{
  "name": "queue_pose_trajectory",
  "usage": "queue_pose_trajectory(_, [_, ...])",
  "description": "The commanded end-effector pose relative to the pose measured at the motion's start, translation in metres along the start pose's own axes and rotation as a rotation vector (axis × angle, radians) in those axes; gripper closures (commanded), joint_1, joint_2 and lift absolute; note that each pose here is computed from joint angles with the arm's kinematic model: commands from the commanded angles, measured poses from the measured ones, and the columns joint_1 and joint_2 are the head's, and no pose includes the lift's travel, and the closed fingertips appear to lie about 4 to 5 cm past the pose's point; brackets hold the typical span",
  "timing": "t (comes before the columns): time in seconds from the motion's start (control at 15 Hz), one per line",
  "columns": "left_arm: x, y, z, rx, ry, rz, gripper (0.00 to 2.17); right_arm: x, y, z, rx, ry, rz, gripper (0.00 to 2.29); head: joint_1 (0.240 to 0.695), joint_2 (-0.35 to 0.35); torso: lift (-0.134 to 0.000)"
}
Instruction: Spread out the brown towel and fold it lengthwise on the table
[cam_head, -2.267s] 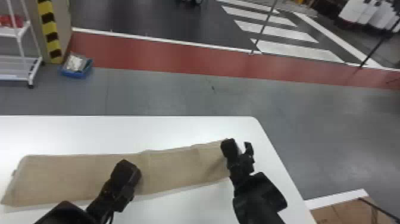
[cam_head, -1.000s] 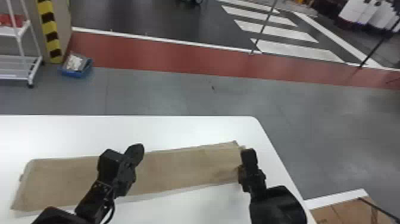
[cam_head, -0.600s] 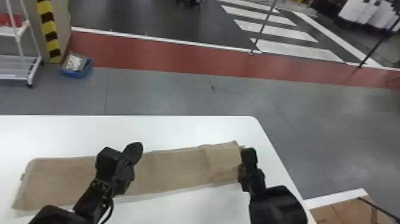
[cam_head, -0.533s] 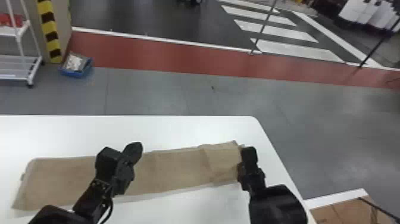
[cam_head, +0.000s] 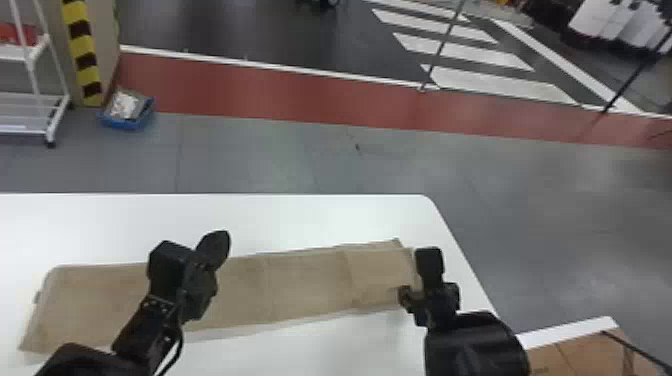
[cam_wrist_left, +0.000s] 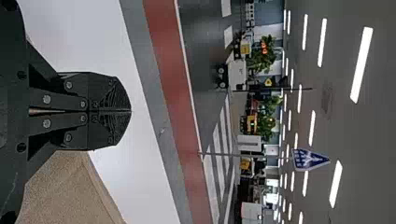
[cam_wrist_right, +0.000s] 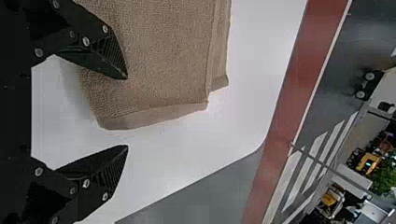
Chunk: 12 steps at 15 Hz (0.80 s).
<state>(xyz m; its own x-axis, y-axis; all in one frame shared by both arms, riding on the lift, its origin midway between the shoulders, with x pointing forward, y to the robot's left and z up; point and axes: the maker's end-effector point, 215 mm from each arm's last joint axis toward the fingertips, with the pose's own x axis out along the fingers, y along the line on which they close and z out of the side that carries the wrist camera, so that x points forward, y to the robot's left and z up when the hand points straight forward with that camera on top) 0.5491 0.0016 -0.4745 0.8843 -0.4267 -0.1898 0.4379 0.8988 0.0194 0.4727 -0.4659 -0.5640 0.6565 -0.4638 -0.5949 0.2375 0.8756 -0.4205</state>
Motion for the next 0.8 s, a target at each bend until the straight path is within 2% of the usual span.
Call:
queue_pose_trajectory(0.0, [-0.002,-0.001,0.005,-0.021,-0.005,0.006,1.26,-0.005,-0.013,0.001,0.026,0.010,-0.015,0.15,0.695,-0.350,0.000])
queue_pose_trajectory(0.2, [-0.008,0.007,0.009,-0.046,-0.004,0.021,1.26,-0.007,-0.022,0.020,0.042,-0.026,-0.031,0.12,0.695,-0.350,0.000])
queue_pose_trajectory(0.27, [-0.013,0.014,0.012,-0.052,-0.012,0.027,1.26,-0.007,-0.027,0.038,0.055,-0.077,-0.021,0.12,0.695,-0.350,0.000])
queue_pose_trajectory(0.33, [-0.021,0.035,0.010,-0.065,-0.007,0.066,1.26,-0.008,-0.027,0.057,0.067,-0.138,0.005,0.12,0.695,-0.350,0.000])
queue_pose_trajectory(0.4, [-0.028,0.052,0.015,-0.077,-0.018,0.088,1.23,-0.010,-0.026,0.085,0.082,-0.217,0.066,0.12,0.695,-0.350,0.000])
queue_pose_trajectory(0.47, [-0.036,0.067,0.018,-0.083,-0.020,0.105,1.03,-0.014,-0.033,0.111,0.087,-0.300,0.097,0.12,0.695,-0.350,0.000])
queue_pose_trajectory(0.6, [-0.053,0.104,0.020,-0.088,-0.016,0.141,0.35,-0.013,-0.046,0.124,0.077,-0.336,0.160,0.13,0.695,-0.350,0.000])
queue_pose_trajectory(0.67, [-0.064,0.129,0.020,-0.094,-0.008,0.175,0.20,-0.013,-0.055,0.128,0.074,-0.352,0.196,0.13,0.695,-0.350,0.000])
queue_pose_trajectory(0.73, [-0.074,0.152,0.017,-0.101,0.001,0.210,0.19,-0.013,-0.065,0.129,0.079,-0.361,0.228,0.13,0.695,-0.350,0.000])
